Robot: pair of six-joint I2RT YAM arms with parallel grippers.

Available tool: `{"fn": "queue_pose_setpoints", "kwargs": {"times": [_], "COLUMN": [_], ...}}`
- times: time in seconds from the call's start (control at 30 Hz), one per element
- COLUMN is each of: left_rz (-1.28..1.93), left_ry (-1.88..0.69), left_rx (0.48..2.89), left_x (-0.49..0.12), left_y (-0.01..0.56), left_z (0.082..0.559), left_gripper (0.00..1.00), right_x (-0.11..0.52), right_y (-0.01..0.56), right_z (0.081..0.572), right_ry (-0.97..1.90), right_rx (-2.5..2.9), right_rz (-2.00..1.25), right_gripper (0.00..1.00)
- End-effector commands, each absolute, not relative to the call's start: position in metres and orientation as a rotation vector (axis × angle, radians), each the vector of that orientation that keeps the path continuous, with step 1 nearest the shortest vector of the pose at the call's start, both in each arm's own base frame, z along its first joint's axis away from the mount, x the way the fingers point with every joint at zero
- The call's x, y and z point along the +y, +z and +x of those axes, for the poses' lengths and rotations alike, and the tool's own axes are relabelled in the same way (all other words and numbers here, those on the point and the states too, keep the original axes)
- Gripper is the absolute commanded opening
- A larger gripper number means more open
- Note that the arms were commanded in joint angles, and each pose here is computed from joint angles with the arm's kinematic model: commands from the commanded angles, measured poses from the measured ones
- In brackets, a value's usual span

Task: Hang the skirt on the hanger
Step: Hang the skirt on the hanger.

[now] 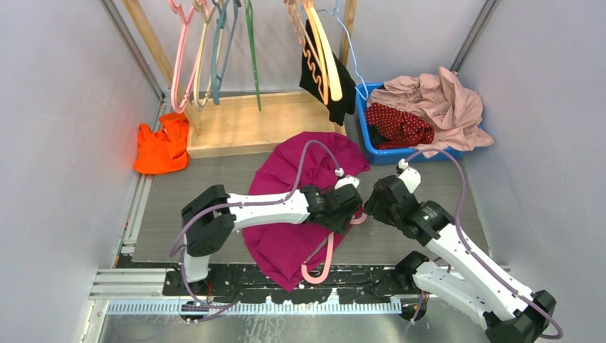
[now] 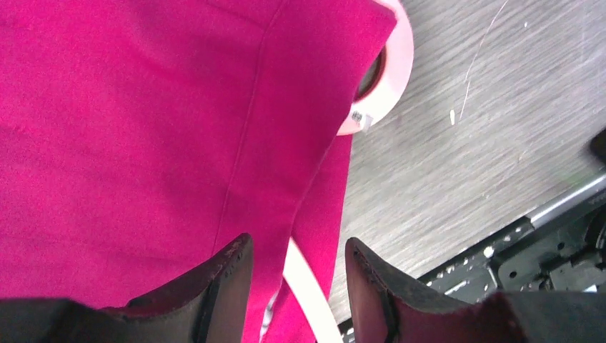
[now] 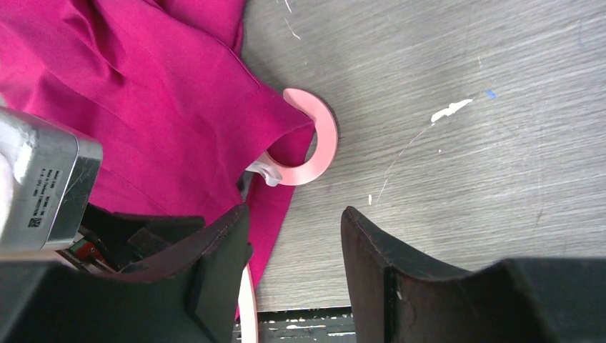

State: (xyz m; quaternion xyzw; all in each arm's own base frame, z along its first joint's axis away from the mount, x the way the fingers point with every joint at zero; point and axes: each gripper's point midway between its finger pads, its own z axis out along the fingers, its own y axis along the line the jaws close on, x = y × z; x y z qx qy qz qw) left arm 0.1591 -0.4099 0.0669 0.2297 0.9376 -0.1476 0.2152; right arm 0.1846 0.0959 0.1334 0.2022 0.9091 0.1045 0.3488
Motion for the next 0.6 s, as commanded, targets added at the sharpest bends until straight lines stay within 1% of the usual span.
{"fn": "queue_pose_setpoints", "kwargs": {"times": [0.0, 0.1, 0.27, 0.37, 0.47, 0.57], "left_rz": [0.643, 0.629, 0.575, 0.546, 0.538, 0.532], "left_ry": [-0.389, -0.365, -0.365, -0.38, -0.407, -0.43], "left_rx": [2.555, 2.577, 2.582, 2.588, 2.594, 2.592], "left_x": [-0.423, -0.417, -0.399, -0.391, -0.388, -0.388], "left_y": [0.062, 0.051, 0.044, 0.042, 0.039, 0.04], "left_z": [0.18, 0.183, 0.185, 0.188, 0.188, 0.189], "left_gripper": [0.5, 0.5, 0.49, 0.49, 0.48, 0.47], "right_x": [0.11, 0.113, 0.115, 0.116, 0.117, 0.115], "right_y": [0.118, 0.103, 0.078, 0.065, 0.054, 0.047], "right_z": [0.19, 0.193, 0.189, 0.185, 0.183, 0.186], "right_ry": [0.295, 0.294, 0.306, 0.332, 0.365, 0.341], "right_rx": [2.437, 2.49, 2.515, 2.516, 2.497, 2.49], "right_rz": [0.492, 0.491, 0.537, 0.586, 0.632, 0.652], "right_gripper": [0.51, 0.47, 0.45, 0.46, 0.49, 0.52]}}
